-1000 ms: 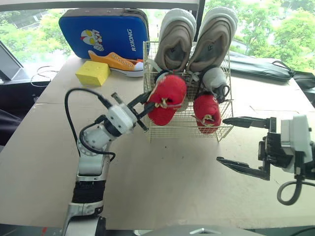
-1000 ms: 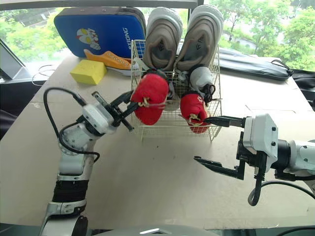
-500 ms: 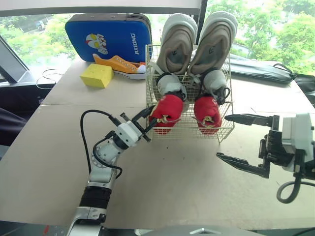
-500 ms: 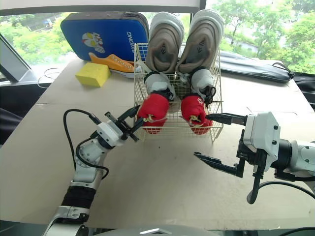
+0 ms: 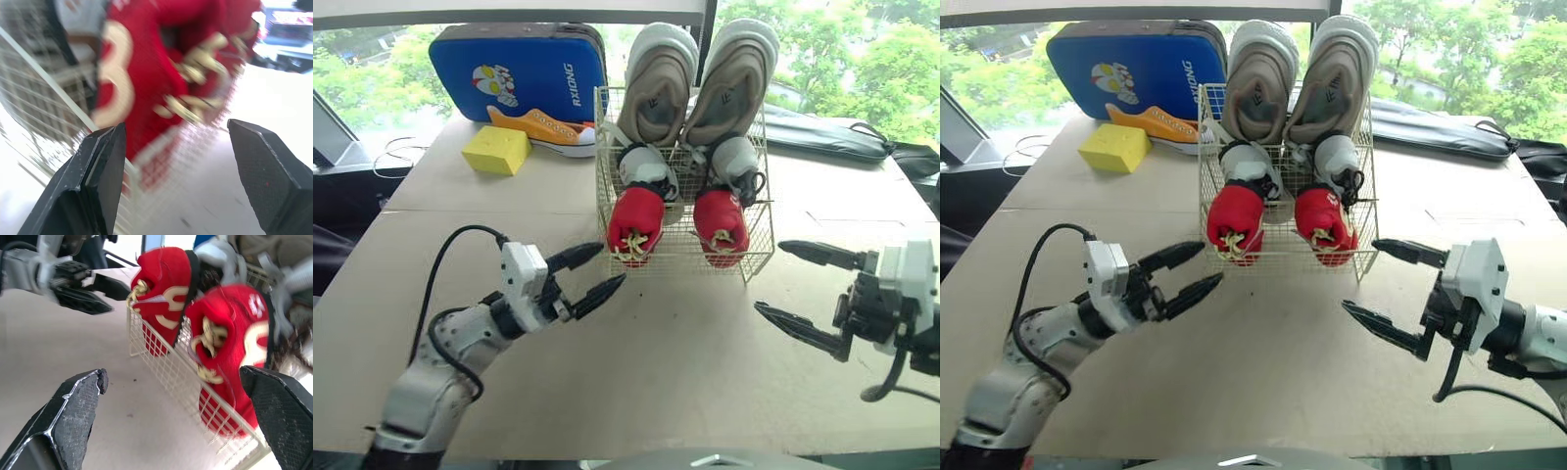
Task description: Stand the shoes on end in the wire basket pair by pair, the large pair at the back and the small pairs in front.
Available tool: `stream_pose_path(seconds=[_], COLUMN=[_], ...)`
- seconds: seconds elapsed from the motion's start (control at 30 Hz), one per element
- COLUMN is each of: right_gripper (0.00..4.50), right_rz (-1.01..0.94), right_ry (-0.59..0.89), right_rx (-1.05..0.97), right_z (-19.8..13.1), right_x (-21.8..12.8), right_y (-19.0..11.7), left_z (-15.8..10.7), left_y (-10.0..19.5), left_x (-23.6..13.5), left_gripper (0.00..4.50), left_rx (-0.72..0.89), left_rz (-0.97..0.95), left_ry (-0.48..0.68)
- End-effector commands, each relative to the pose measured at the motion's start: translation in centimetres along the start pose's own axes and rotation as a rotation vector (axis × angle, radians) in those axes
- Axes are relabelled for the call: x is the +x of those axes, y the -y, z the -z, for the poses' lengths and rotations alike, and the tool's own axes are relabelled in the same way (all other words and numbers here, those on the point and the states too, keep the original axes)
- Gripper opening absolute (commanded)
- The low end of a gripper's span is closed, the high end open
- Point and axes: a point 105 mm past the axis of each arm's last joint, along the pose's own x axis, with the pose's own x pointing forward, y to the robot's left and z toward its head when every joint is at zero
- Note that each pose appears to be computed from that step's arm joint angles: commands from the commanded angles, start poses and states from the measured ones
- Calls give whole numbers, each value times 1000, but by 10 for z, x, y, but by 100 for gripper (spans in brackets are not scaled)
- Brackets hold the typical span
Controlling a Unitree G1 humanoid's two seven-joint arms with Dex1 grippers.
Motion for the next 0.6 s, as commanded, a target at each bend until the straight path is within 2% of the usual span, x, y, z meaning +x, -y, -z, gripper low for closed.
stream_pose_path(seconds=[0.03,0.13,0.33,0.6], right_gripper=[450,450,450,450], right_rz=[69,157,222,200], right_ry=[-45,-103,-184,-187], right_rx=[-6,27,28,20], right_z=[13,32,54,53], right_x=[-24,-51,-86,-88], right_y=[0,4,6,7], left_z=[2,11,29,32], left_y=[12,11,1,8], left_x=[-22,-50,-89,-89], left_gripper=[361,361,361,361], left_rx=[-120,-165,-196,-195], left_rz=[76,57,-35,-35], left_ry=[-111,-219,-329,-320])
